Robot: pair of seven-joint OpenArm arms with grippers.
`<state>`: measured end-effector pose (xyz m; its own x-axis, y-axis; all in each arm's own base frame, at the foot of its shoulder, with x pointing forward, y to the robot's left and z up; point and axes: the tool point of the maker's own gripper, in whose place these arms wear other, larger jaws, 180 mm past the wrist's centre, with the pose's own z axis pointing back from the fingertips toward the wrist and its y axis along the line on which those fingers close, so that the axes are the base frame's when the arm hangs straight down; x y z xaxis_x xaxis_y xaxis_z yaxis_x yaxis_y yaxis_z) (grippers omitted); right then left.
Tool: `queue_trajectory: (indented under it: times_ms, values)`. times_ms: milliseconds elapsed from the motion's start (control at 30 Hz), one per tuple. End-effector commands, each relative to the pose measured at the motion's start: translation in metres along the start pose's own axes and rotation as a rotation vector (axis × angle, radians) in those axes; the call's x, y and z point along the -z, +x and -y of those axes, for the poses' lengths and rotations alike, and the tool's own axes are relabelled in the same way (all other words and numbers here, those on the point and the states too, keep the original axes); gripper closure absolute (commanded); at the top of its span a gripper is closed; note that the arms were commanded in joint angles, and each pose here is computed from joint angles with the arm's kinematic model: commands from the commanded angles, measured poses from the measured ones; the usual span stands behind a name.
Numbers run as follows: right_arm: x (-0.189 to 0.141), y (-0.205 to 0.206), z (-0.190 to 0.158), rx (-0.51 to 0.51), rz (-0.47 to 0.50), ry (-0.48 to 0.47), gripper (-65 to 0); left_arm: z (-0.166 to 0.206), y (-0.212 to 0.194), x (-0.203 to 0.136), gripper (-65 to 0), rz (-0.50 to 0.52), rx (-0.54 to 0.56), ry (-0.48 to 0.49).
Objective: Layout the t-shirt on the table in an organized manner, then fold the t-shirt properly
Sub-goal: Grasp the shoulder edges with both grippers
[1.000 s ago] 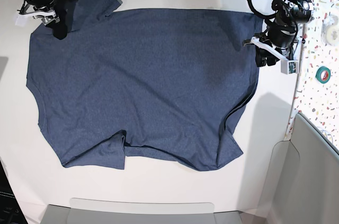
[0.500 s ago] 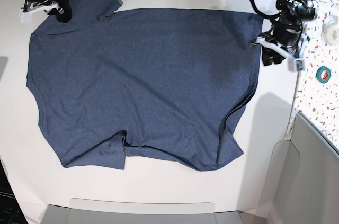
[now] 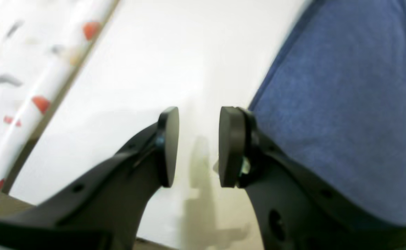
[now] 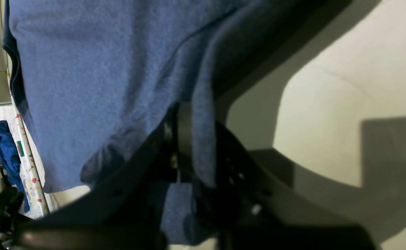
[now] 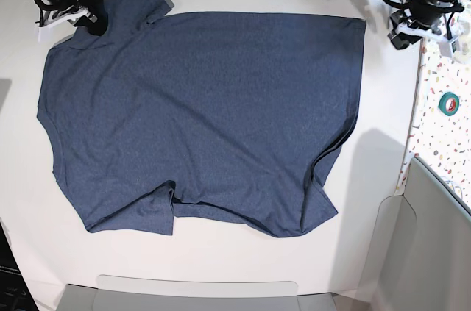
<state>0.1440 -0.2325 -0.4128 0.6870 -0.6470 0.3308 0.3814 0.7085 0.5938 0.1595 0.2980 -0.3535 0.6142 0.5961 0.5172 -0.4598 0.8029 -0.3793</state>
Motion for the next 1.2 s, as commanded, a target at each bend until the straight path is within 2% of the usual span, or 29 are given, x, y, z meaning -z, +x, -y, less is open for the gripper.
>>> queue_trajectory:
  times_ms: [0,100,300,433,767,1000,1100,1167]
  values:
    - [-0.003,-0.034,0.03,0.008,-0.144,-0.142,0.0,0.004,0.01,-0.003,-19.9,0.032,0.003,-0.037]
    - [-0.004,-0.035,0.031,0.009,-0.147,-0.144,0.0,0.005,0.003,0.001,-19.9,0.015,-0.039,-0.08]
    - [-0.004,-0.037,0.032,0.01,-0.15,-0.147,0.0,-0.005,-0.032,0.014,-24.5,-0.083,-0.135,-0.124]
    - [-0.005,-0.036,0.032,0.009,-0.15,-0.148,0.0,0.0,-0.054,0.021,-24.8,-0.149,-0.17,-0.173]
    - [-0.004,-0.037,0.032,0.009,-0.151,-0.147,0.0,0.02,-0.078,0.034,-24.8,-0.233,-0.179,-0.238]
    - [-0.005,-0.037,0.032,0.009,-0.152,-0.148,0.0,0.022,-0.08,0.034,-24.7,-0.236,-0.183,-0.242]
    - [-0.005,-0.038,0.033,0.01,-0.153,-0.149,0.0,0.022,-0.08,0.034,-21.9,-0.236,-0.183,-0.242]
    - [-0.007,-0.041,0.035,0.011,-0.161,-0.155,0.0,0.022,-0.08,0.034,-14.9,-0.235,-0.184,-0.243]
